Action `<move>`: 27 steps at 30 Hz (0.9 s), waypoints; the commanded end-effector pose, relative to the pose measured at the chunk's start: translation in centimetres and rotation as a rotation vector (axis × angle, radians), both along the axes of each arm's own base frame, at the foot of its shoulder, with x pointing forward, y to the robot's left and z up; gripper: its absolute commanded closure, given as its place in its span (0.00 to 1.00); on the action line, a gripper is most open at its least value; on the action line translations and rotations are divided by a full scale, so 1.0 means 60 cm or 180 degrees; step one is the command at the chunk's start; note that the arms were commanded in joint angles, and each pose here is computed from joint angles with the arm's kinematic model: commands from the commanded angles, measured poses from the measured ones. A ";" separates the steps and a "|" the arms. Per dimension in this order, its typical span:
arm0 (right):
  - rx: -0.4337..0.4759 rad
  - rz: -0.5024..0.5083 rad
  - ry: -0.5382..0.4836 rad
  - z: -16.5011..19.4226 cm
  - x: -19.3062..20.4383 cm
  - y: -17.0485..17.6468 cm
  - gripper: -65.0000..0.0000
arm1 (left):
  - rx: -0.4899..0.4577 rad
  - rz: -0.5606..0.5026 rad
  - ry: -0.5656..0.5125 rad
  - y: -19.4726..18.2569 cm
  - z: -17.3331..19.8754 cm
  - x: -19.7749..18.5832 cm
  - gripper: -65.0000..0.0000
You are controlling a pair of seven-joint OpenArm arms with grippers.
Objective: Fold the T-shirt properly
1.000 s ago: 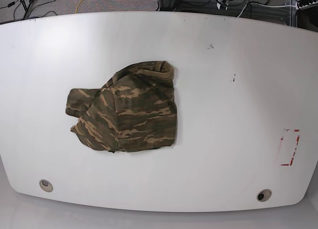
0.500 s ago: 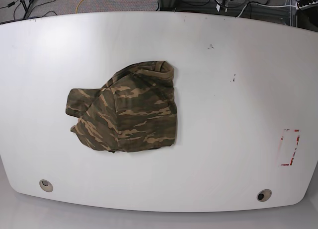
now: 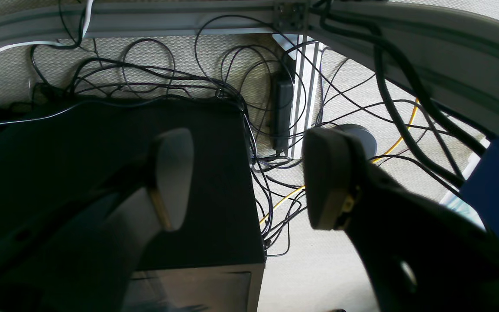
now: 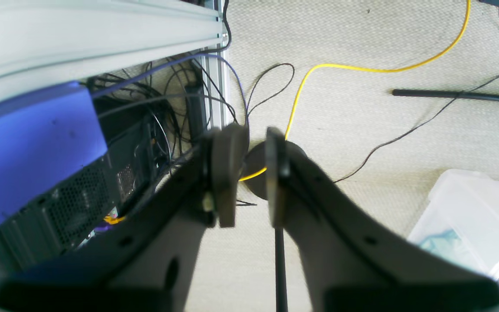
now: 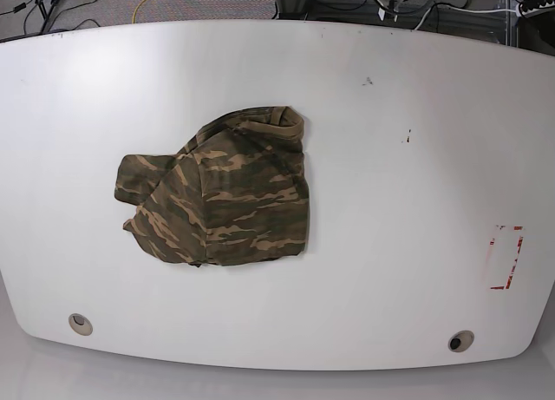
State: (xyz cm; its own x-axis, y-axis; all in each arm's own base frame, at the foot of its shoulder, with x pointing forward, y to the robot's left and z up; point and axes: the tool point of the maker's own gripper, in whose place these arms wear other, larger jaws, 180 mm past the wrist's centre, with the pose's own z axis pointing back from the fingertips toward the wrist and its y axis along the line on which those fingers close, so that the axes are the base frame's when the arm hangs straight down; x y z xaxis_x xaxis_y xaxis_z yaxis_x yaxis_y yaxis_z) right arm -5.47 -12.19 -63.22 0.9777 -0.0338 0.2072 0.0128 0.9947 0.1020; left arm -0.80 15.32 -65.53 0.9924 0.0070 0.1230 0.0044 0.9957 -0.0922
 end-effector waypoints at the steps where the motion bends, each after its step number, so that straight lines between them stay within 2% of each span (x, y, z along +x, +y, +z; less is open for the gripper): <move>1: -0.0012 -0.0018 0.0008 0.002 -0.010 -0.003 0.83 | 0.0016 -0.0007 -0.0003 0.003 0.000 -0.002 0.42; 27: -0.0043 0.0009 -0.0033 0.002 -0.001 -0.010 0.84 | 0.0030 -0.0020 -0.0021 0.006 0.001 0.002 0.42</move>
State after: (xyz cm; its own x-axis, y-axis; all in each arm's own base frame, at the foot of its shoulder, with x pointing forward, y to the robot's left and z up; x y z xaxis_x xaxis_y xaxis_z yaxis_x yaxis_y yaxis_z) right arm -5.28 -12.23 -63.21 0.9765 -0.0301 0.2135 0.0085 0.9948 0.1013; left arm -0.53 15.41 -65.51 0.9915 0.0033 0.1302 0.0080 0.9963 -0.0861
